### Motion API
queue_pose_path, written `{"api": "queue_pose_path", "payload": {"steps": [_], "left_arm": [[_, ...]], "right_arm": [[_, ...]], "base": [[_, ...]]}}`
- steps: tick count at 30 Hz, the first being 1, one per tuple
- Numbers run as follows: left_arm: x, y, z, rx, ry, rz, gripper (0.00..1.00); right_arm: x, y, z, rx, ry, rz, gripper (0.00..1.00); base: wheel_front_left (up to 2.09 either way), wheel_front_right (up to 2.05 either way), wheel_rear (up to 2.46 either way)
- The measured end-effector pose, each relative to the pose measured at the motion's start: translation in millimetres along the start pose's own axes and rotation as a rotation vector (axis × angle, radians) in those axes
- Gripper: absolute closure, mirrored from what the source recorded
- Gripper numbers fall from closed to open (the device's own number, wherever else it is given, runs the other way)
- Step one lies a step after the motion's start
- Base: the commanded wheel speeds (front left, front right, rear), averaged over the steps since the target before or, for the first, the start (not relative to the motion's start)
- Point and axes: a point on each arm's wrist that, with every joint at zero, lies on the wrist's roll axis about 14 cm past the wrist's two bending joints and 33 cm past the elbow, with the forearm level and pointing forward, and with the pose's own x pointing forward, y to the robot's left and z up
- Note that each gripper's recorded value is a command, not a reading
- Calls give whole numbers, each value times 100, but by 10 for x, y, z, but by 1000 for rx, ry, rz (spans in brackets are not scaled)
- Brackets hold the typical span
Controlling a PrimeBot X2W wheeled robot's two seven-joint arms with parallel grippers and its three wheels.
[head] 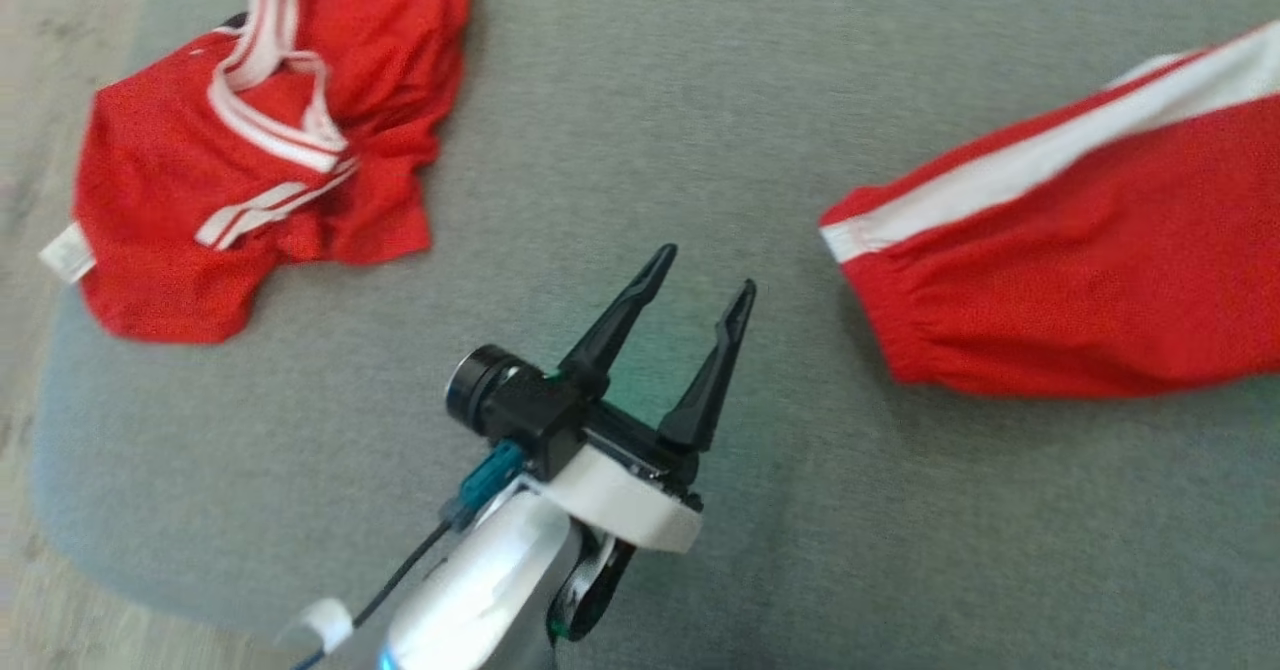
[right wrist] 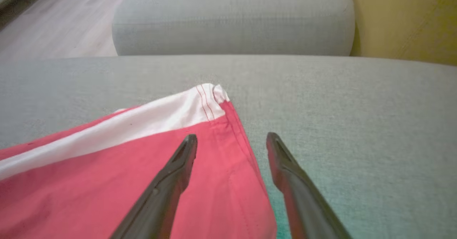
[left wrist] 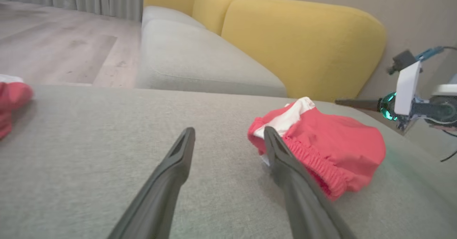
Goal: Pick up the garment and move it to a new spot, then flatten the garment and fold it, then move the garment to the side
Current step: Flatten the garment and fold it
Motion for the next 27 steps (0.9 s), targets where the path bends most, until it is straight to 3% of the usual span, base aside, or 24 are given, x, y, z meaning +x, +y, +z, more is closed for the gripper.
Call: {"api": "queue_pose_path", "payload": {"steps": [11,12,13,14,21,27], "left_arm": [[-432,416,620,111,-200,268,0],[-432,416,620,111,-200,268,0],[-453,412,632,111,-205,274,0],[-469,406,630,107,-206,279,0],[-495,416,680,145,-225,305,0],[-392,287,745,152,-251,255,0]], "right_arm": [[219,-94,-408,5,175,-63,0],[219,-94,-408,5,175,-63,51],[223,-102,-412,6,177,-68,90],[224,-104,-415,8,177,-71,100],[150,11,-390,96,126,-55,100],[-238,-328,-513,138,116,-136,100]], "base": [[0,0,0],[0,0,0],[0,0,0],[0,0,0],[0,0,0],[0,0,0]]}}
